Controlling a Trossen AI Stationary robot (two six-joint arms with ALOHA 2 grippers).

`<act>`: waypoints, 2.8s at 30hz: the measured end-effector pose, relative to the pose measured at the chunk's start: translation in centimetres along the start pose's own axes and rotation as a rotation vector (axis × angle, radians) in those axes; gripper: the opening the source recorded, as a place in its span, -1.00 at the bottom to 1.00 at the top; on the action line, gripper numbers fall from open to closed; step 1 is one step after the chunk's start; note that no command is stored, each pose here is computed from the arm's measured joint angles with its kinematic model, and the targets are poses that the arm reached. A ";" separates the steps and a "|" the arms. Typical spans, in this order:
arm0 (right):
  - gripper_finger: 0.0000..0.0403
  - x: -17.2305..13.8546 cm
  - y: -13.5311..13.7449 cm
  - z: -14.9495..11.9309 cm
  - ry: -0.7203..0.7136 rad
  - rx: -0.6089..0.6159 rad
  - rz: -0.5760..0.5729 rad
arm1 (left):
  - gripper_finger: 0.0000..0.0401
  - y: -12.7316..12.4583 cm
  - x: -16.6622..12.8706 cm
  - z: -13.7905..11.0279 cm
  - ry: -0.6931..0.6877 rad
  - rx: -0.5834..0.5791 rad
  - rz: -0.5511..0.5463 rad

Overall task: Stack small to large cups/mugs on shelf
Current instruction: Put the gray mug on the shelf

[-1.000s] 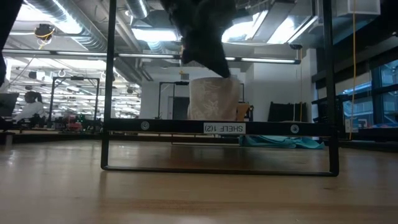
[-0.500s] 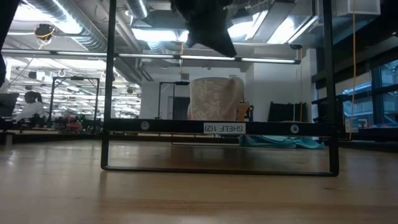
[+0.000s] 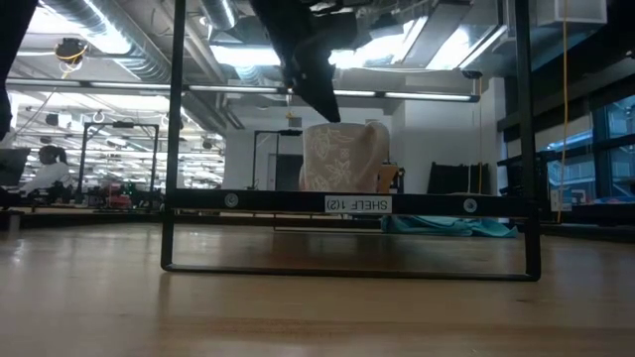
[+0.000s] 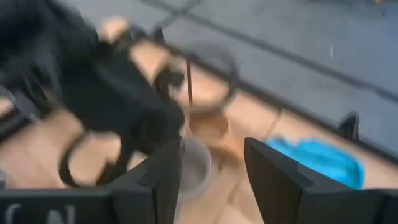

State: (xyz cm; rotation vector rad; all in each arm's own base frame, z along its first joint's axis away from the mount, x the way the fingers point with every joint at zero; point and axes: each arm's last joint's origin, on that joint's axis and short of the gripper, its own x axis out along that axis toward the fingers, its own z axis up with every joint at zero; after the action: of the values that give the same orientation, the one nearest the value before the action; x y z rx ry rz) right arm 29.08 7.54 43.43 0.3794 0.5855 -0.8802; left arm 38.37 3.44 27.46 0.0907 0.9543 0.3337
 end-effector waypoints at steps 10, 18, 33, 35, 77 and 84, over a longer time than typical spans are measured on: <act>-0.89 2.0 1.3 -2.9 0.186 0.020 -0.031 | -1.00 -0.1 0.5 -0.8 0.047 0.031 -0.097; -0.98 3.1 2.5 -5.8 0.316 0.085 -0.004 | -1.00 -0.5 1.1 -1.6 0.068 0.060 -0.163; -0.99 7.4 5.6 -11.1 0.427 0.265 0.171 | -1.00 -0.3 1.4 -1.9 0.074 0.137 -0.207; -0.99 8.0 5.7 -11.7 0.427 0.291 0.175 | -1.00 0.0 1.5 -1.9 0.077 0.140 -0.224; -1.00 13.7 4.2 -12.0 0.399 0.406 0.115 | -1.00 2.4 0.8 -1.9 0.061 0.197 -0.227; -1.00 15.0 3.8 -13.9 0.447 0.418 0.128 | -1.00 2.3 0.8 -1.9 0.060 0.194 -0.235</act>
State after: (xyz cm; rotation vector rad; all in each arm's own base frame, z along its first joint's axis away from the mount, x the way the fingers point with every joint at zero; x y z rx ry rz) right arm 35.17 8.13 23.58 0.9990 0.7771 -0.7948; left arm 36.64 5.76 26.25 0.1447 1.0435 0.0264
